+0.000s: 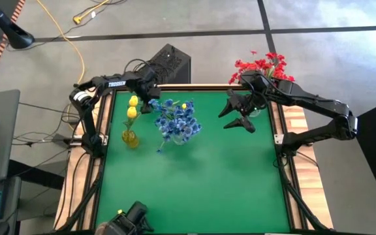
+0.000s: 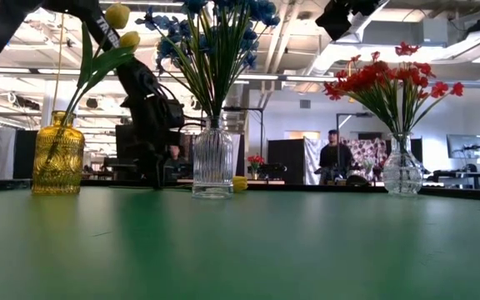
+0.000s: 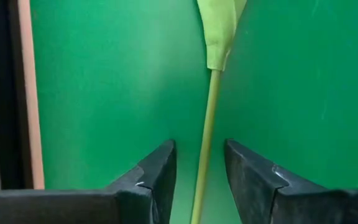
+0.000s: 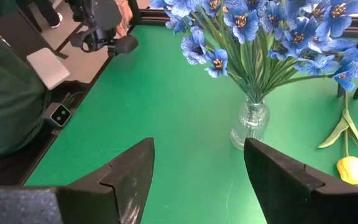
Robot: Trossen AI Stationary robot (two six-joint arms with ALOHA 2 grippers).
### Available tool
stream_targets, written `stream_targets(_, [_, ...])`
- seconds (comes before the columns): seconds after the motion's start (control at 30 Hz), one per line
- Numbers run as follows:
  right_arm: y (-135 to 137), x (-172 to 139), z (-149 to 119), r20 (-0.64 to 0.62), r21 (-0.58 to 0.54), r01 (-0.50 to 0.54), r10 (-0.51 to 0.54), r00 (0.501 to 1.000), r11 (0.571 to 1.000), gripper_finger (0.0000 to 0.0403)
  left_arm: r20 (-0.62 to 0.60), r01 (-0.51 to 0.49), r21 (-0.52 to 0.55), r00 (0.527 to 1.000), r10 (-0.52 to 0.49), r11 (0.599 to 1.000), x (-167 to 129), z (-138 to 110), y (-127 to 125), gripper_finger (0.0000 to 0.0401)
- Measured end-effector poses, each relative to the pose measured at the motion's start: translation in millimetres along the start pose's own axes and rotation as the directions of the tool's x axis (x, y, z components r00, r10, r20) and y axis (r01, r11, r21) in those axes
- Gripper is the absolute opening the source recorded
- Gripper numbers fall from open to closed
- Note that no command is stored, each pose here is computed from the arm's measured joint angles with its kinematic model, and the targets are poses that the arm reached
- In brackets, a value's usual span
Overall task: Sort flowers into vase by color
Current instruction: Put the yellow tulip into the yellow vase
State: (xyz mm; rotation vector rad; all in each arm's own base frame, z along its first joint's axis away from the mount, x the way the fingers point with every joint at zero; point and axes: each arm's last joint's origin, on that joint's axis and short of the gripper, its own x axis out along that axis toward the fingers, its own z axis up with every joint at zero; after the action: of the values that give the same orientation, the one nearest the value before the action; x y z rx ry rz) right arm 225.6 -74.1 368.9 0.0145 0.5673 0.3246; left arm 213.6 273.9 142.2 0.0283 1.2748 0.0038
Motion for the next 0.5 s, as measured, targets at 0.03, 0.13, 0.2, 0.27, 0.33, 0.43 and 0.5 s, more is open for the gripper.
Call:
stream_targets(0.03, [0.0, 0.0, 0.0, 0.000, 0.000, 0.000, 0.000, 1.000, 1.000, 0.0276, -0.014, -0.007, 0.015, 1.000, 0.007, 1.000, 0.4, 1.3, -1.1, 0.0123])
stream_targets(0.13, [-0.3, -0.2, -0.1, 0.000, -0.005, 0.002, -0.002, 1.000, 1.000, 0.0276, -0.056, -0.030, 0.043, 0.998, 0.033, 0.999, 1.5, 5.2, -4.5, 0.0101])
stream_targets(0.2, [-1.2, -0.7, -0.3, 0.000, -0.003, 0.006, -0.006, 1.000, 1.000, 0.0276, -0.078, -0.036, 0.045, 0.996, 0.040, 0.998, 1.8, 5.5, -5.7, 0.0074])
stream_targets(0.27, [-2.2, -1.3, -0.5, 0.001, -0.001, 0.011, -0.011, 1.000, 1.000, 0.0276, -0.089, -0.038, 0.042, 0.995, 0.042, 0.998, 1.9, 5.6, -6.4, 0.0041])
stream_targets(0.33, [-2.9, -1.7, -0.8, 0.001, 0.000, 0.014, -0.014, 1.000, 1.000, 0.0276, -0.091, -0.041, 0.023, 0.995, 0.043, 0.999, 1.6, 5.8, -6.0, 0.0013])
stream_targets(0.43, [-4.1, -2.5, -1.1, 0.002, 0.003, 0.020, -0.020, 1.000, 1.000, 0.0276, -0.090, -0.037, -0.014, 0.995, 0.035, 0.999, -0.5, 6.9, -4.2, 0.0004])
stream_targets(0.5, [-3.9, -2.5, -1.1, 0.002, 0.003, 0.019, -0.019, 1.000, 1.000, 0.0276, -0.081, -0.035, -0.026, 0.996, 0.033, 0.999, -3.7, 9.1, -2.9, 0.0002])
